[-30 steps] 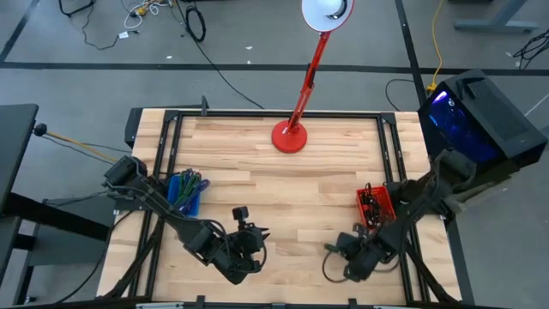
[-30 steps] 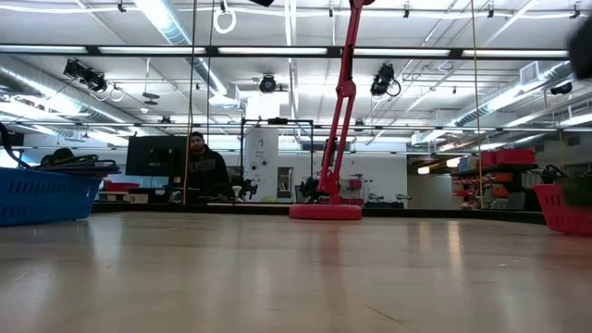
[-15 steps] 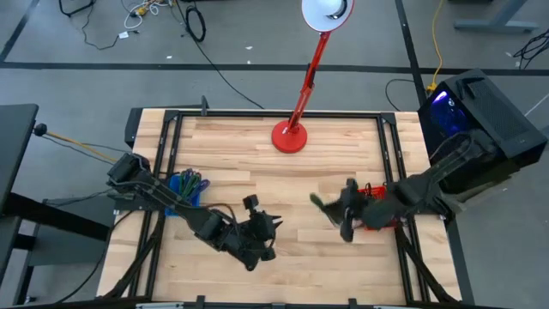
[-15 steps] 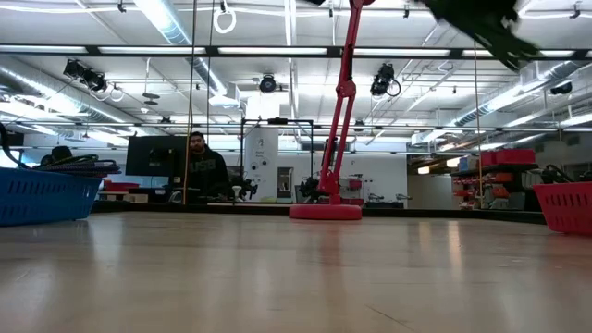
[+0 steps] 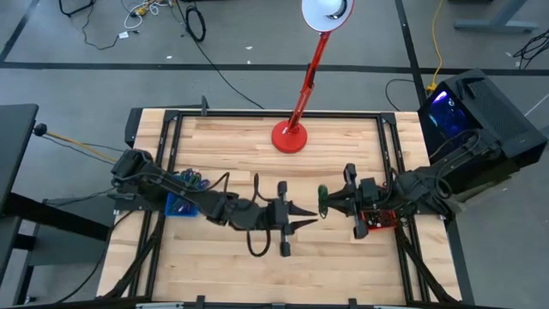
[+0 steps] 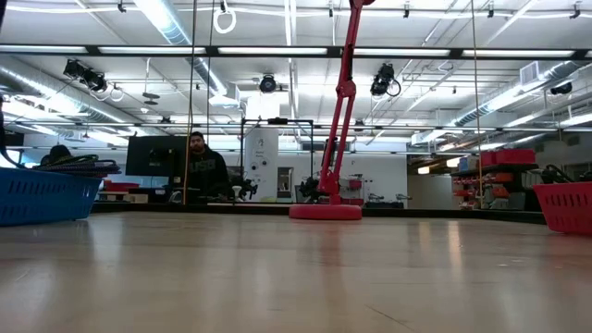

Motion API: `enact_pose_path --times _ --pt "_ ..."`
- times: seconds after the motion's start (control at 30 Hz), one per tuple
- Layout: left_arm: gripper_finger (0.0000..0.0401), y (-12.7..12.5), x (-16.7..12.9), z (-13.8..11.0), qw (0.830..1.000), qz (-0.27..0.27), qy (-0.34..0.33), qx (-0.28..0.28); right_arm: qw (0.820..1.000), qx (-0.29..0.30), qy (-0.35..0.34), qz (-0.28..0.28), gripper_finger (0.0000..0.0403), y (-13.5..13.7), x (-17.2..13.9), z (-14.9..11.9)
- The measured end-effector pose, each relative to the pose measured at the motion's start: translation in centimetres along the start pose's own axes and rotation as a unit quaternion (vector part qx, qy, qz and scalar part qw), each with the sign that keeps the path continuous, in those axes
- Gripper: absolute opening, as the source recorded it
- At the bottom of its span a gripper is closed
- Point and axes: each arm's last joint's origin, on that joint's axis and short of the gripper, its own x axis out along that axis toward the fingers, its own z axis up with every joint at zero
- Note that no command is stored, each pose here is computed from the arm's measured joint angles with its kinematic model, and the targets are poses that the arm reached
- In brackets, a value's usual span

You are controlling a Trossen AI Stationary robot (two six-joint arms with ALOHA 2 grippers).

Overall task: Pick & Place USB Port
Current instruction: Put the green and black charger cable into the blue bin

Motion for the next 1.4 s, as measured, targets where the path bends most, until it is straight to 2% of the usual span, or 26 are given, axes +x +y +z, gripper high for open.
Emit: enact_pose_path --times 0.1,0.63,0.8,1.07,1.4 --pt "0.0062 0.7 0.4 0.2 1.0 -0.022 -0.013 -0.007 1.0 -0.004 0.007 0.001 0.0006 0.0 0.1 -0.2" --pt "0.0062 3.3 1.4 0.3 0.999 -0.02 -0.024 -0.038 1.0 -0.01 -0.003 0.009 0.0007 0.2 0.3 -0.1" --pt "0.0062 3.3 1.5 0.3 0.999 -0.019 -0.022 -0.037 1.0 -0.011 -0.004 0.014 0.0007 0.2 0.3 -0.1" --pt "0.0062 3.4 1.5 -0.6 0.999 -0.013 0.022 -0.024 1.0 -0.023 -0.003 0.016 0.0008 0.2 0.3 -0.2" --pt "0.0062 4.0 1.7 -0.5 1.0 -0.007 0.018 -0.023 1.0 -0.02 -0.011 0.018 0.0008 0.3 0.3 0.0"
